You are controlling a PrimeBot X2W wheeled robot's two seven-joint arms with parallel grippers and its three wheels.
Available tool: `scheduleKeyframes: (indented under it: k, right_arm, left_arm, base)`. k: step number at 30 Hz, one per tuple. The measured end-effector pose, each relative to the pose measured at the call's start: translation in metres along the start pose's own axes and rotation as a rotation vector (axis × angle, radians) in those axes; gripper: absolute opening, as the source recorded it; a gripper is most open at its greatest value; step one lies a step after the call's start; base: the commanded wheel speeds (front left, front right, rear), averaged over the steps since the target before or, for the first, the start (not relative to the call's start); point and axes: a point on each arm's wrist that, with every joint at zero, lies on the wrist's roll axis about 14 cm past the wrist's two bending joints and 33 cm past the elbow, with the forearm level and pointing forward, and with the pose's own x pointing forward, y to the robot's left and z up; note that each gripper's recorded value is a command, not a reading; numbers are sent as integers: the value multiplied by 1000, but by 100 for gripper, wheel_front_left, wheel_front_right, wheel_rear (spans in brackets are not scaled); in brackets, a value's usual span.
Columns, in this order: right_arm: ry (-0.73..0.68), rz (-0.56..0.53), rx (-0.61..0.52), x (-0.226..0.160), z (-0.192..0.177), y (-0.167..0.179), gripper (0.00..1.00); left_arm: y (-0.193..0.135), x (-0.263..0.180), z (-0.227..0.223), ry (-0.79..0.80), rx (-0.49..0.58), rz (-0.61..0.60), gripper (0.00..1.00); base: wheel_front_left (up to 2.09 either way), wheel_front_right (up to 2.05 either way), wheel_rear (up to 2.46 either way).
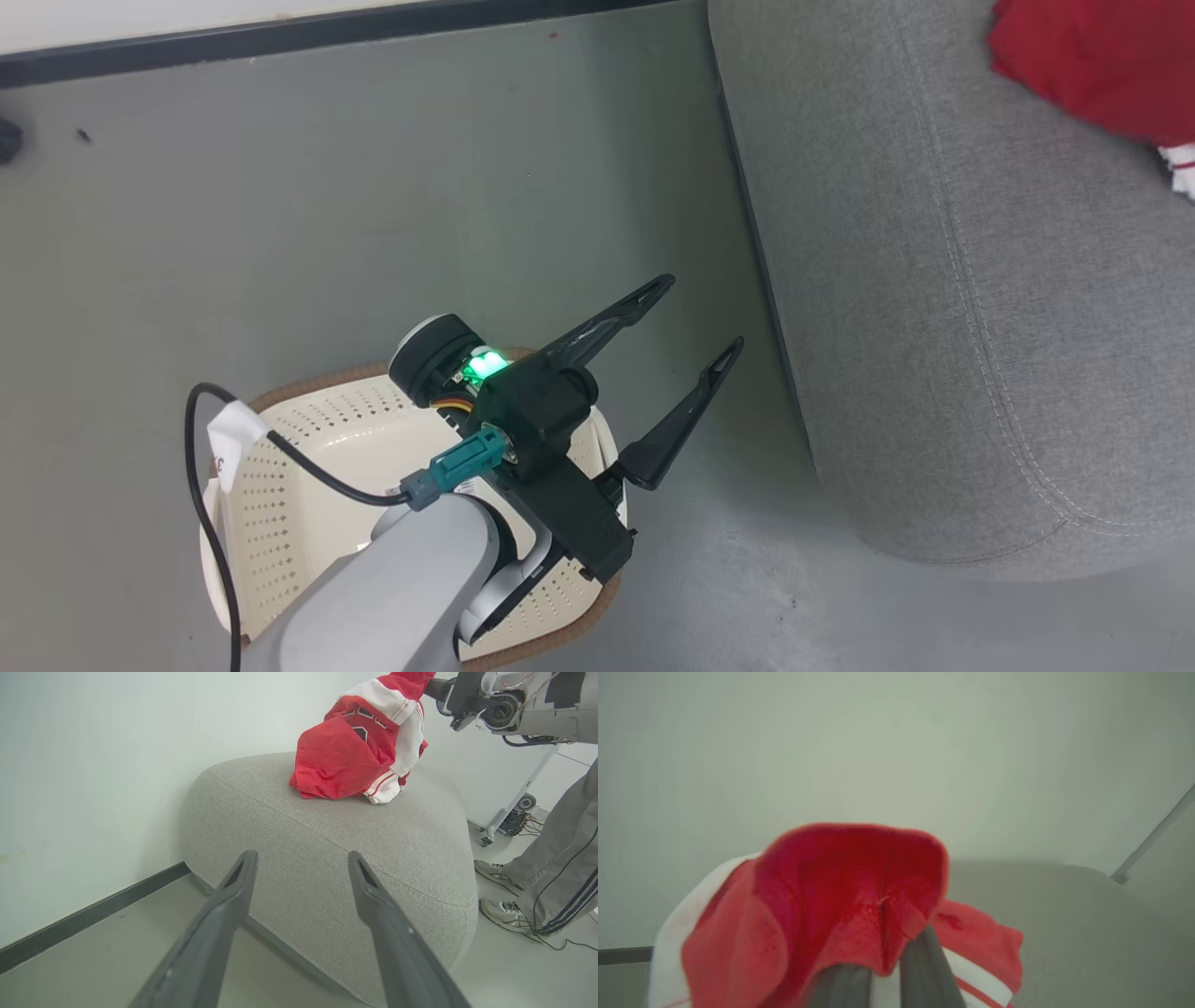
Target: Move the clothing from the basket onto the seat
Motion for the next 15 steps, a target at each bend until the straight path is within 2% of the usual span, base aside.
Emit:
scheduleKeyframes:
  k: [8,15]
  right_arm:
    - [207,29,-77,-21,-65,8,0]
    - [344,44,-94,-36,-95,13,0]
  left_arm:
    - [5,2,1,-6,11,9,100]
    - [4,1,4,-12,20,10,100]
  base:
    - [0,0,0]
    - [0,0,0]
